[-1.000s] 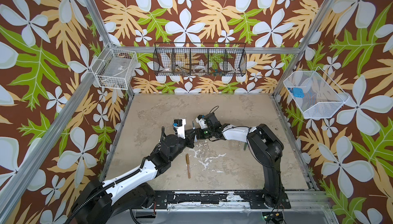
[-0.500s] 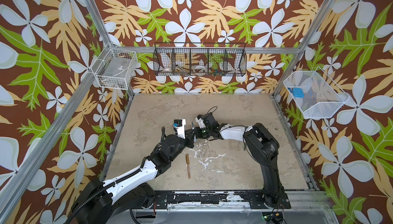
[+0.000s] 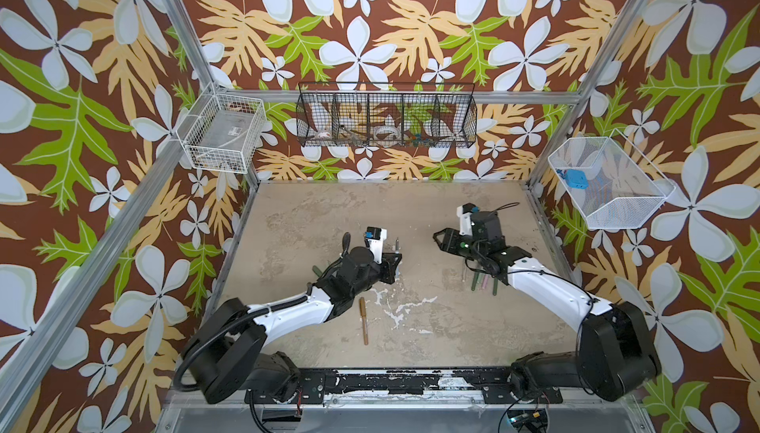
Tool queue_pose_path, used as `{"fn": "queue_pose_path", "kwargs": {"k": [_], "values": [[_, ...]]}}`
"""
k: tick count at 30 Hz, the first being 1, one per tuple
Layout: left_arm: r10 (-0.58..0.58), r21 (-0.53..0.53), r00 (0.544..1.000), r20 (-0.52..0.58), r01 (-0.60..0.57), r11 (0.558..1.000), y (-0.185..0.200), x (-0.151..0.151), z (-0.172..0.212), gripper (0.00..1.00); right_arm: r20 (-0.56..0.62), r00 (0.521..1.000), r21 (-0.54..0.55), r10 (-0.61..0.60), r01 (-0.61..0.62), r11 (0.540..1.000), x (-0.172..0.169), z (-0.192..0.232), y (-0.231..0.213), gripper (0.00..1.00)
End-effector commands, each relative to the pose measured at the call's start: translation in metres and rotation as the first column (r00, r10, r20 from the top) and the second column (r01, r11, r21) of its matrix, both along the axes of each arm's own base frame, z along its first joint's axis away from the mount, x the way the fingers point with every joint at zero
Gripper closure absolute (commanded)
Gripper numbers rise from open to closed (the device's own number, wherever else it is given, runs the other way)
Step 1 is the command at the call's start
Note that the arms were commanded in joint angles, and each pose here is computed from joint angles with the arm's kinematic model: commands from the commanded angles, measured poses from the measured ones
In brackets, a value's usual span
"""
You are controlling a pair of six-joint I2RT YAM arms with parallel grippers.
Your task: Open the pen caps
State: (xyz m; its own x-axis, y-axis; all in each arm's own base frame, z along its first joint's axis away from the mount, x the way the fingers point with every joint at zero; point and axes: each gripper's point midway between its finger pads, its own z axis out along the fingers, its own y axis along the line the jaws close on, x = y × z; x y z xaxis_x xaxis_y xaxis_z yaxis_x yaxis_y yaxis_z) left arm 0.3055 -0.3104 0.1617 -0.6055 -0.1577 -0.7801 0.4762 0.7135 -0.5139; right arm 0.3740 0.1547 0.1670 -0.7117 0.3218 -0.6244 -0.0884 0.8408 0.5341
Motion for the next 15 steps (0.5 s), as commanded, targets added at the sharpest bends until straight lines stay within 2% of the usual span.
{"fn": "queue_pose_path", "kwargs": {"k": [1, 6, 15], "values": [[-0.095, -0.035, 0.993, -0.070, 0.093, 0.995, -0.040, -0.006, -0.008, 1.00, -0.025, 0.999, -0.052, -0.047, 0.045, 0.998, -0.010, -0.011, -0.036, 0.50], [-0.148, -0.067, 0.971, -0.187, 0.138, 0.988, -0.089, -0.004, -0.041, 1.00, -0.008, 0.992, -0.013, -0.124, 0.124, 0.992, -0.015, -0.014, -0.075, 0.50], [-0.168, -0.110, 0.935, -0.311, 0.141, 0.984, -0.148, 0.009, -0.086, 1.00, -0.038, 0.995, -0.010, -0.092, 0.092, 0.996, -0.017, -0.032, -0.076, 0.49]]}}
